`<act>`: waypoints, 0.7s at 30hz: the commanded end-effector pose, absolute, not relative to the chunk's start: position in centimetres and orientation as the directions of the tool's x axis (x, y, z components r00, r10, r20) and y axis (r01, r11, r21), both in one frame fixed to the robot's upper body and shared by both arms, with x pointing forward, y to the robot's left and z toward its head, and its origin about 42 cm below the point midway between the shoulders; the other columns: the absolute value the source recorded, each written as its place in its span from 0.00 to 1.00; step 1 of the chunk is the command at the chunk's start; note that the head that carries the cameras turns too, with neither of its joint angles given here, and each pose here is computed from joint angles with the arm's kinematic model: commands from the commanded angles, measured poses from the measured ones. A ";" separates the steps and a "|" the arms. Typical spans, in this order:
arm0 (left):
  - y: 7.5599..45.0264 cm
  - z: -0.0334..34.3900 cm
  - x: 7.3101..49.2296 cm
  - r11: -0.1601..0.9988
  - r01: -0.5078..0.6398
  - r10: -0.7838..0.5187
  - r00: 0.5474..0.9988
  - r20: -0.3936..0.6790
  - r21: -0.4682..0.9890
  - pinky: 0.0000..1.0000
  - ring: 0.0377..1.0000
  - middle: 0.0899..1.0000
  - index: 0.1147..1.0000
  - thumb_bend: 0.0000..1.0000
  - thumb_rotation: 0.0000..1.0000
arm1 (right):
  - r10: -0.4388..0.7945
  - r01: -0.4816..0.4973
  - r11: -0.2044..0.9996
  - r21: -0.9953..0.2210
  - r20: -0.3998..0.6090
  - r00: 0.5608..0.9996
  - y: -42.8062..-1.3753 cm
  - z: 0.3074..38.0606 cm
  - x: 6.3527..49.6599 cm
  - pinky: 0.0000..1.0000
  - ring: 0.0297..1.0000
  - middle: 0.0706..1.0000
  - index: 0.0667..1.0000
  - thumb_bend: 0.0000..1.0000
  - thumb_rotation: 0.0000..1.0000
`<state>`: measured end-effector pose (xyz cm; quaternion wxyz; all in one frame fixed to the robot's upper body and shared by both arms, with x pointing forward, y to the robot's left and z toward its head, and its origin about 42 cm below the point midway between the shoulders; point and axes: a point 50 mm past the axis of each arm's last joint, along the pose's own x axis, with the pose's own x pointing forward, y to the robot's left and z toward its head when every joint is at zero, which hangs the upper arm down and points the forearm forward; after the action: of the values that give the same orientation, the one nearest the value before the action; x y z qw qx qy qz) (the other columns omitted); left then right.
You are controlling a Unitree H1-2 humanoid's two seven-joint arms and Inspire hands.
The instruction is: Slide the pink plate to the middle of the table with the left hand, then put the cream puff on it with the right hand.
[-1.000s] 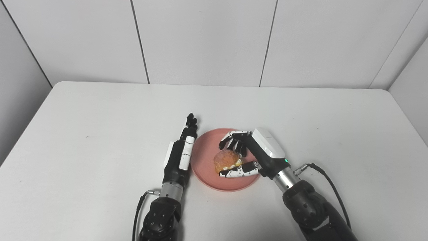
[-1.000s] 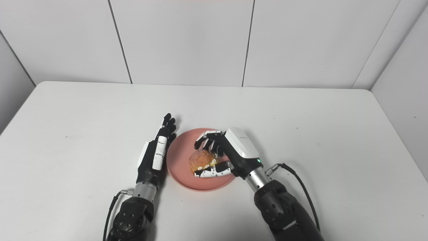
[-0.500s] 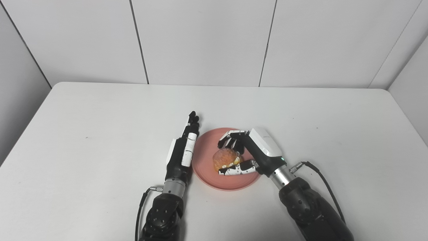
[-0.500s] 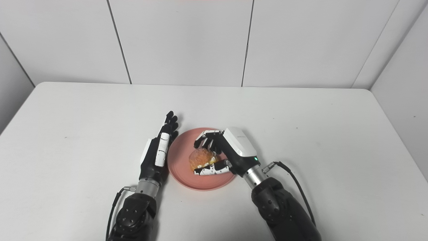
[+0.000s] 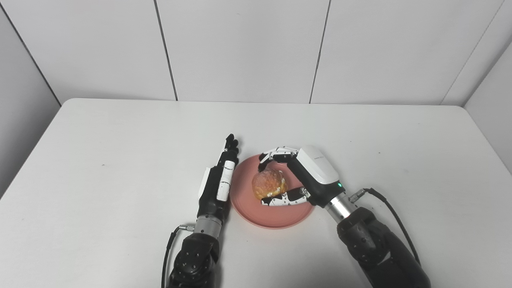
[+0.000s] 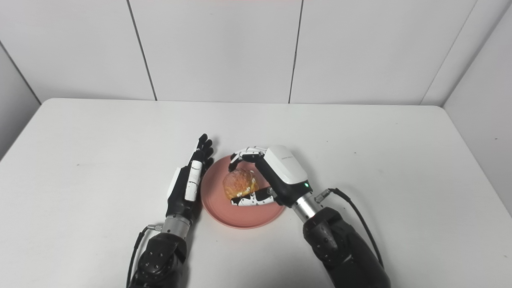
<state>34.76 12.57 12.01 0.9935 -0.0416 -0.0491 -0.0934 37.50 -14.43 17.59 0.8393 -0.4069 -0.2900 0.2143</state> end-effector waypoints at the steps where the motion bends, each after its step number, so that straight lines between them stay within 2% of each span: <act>1: 12.9 10.7 33.8 0.977 0.195 -0.190 0.980 0.059 -0.085 1.00 1.00 1.00 1.00 0.72 1.00 | 0.601 -0.090 0.580 -0.809 0.351 0.718 -14.5 19.4 37.5 0.69 0.78 0.81 0.78 0.60 0.45; 7: 13.1 10.8 33.8 0.977 0.194 -0.189 0.980 0.056 -0.084 1.00 1.00 1.00 1.00 0.72 1.00 | 0.628 -0.101 0.529 -0.843 0.308 0.714 -15.1 19.7 36.9 0.78 0.82 0.84 0.81 0.62 0.54; 16: 13.3 10.8 34.0 0.977 0.196 -0.193 0.980 0.051 -0.077 1.00 1.00 1.00 1.00 0.74 1.00 | 0.624 -0.113 0.509 -0.853 0.276 0.731 -16.1 19.6 36.4 0.91 0.87 0.87 0.81 0.63 0.55; 21: 13.4 11.0 34.0 0.979 0.190 -0.187 0.981 0.049 -0.079 1.00 1.00 1.00 1.00 0.74 1.00 | 0.599 -0.119 0.522 -0.844 0.264 0.756 -17.0 19.3 36.1 0.93 0.90 0.91 0.86 0.64 0.58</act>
<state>34.59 12.85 11.99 0.9934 -0.0392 -0.0441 -0.0987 35.80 -16.67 17.57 0.8255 -0.4456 -0.2536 0.2359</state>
